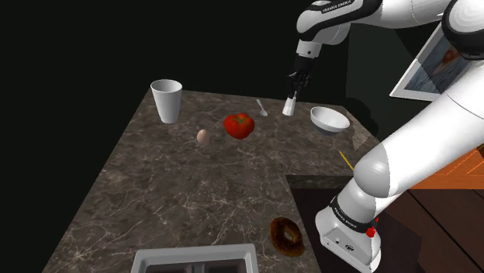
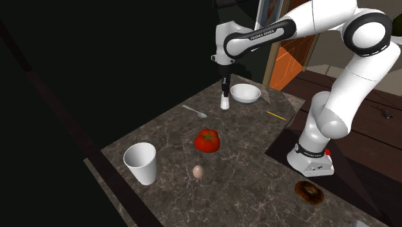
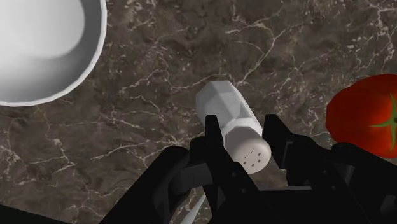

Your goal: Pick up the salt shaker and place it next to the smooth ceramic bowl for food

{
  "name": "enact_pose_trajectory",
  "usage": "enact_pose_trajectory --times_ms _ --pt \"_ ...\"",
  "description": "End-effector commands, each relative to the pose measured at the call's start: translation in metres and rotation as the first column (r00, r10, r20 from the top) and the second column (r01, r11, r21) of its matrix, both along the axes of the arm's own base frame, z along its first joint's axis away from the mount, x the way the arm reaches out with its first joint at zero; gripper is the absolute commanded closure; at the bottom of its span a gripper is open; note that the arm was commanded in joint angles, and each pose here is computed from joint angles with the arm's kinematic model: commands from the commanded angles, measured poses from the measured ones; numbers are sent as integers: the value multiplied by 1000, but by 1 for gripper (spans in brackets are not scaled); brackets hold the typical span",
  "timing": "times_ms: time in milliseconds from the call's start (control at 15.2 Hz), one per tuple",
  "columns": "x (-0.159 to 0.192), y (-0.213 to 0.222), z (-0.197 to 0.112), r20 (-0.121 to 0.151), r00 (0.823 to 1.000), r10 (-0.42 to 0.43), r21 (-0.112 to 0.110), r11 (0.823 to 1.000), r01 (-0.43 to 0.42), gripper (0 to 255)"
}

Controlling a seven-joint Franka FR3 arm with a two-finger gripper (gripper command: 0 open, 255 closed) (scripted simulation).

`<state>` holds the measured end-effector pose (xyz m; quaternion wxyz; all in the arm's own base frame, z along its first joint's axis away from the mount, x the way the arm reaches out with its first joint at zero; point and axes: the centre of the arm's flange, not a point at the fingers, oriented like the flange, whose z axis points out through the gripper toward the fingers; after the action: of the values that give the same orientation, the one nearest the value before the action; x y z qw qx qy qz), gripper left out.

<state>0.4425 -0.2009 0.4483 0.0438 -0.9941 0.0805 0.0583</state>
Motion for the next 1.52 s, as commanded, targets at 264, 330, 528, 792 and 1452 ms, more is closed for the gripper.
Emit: enact_pose_trajectory --times_ms 264,330,528,792,1452 --pt "0 1 -31 1 1000 0 0 1000 0 255" --pt "0 1 -36 1 1000 0 0 1000 0 255" --pt "0 1 -52 1 1000 0 0 1000 0 255" --pt "0 1 -73 1 1000 0 0 1000 0 255" --pt "0 1 -75 1 1000 0 0 1000 0 0"
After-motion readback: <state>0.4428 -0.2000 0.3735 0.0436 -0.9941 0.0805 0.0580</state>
